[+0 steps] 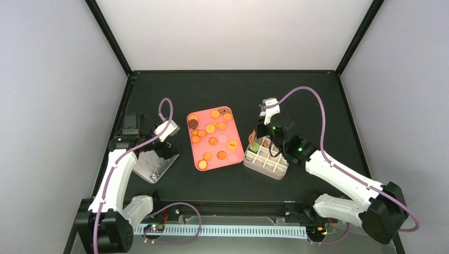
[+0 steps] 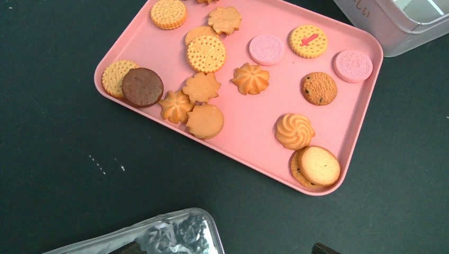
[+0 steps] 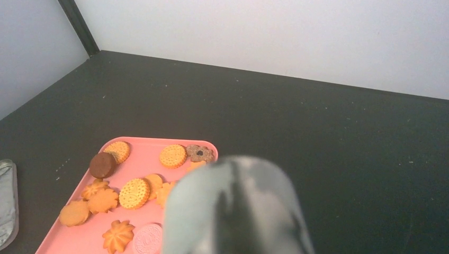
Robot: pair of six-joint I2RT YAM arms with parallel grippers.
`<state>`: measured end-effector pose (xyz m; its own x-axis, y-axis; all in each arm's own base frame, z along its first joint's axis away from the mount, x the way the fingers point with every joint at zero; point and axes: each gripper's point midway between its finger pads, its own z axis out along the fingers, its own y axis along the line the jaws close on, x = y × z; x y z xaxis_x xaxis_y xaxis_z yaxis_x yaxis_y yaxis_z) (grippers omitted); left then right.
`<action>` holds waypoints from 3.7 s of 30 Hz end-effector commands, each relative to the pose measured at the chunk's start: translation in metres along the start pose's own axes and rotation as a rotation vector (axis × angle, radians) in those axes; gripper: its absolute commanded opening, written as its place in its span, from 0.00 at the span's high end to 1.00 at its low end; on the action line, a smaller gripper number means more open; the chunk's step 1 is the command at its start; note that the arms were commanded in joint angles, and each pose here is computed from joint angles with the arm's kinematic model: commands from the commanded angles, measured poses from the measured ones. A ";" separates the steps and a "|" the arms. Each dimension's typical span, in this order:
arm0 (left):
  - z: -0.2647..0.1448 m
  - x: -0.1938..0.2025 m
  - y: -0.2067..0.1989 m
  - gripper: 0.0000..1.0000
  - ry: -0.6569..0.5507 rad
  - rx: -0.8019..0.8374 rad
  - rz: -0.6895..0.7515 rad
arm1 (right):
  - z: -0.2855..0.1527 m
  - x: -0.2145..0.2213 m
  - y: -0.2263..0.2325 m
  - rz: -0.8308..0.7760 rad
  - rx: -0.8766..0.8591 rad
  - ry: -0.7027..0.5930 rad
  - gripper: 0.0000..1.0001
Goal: Pack the cookies
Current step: Adjust the fake cookies in the empty pocket of the box, then adjust the fake cookies on the plate.
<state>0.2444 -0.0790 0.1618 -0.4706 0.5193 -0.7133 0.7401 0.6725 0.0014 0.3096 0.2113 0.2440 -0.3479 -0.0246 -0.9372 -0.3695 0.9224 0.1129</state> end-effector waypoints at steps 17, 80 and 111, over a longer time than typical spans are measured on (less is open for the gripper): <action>-0.009 -0.013 0.005 0.16 -0.020 -0.017 0.013 | -0.014 -0.007 0.013 0.035 -0.088 -0.030 0.75; -0.010 -0.012 0.004 0.16 -0.016 -0.023 0.015 | 0.034 0.003 0.163 -0.038 -0.290 -0.018 0.71; -0.012 -0.016 0.006 0.16 -0.023 -0.024 0.015 | 0.050 0.048 0.151 -0.176 -0.181 0.060 0.67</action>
<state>0.2468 -0.0777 0.1664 -0.4641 0.5224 -0.7153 0.7370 0.6757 0.0153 0.2807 0.3755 0.1994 -0.3297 -0.1801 -0.9267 -0.5973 0.8000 0.0570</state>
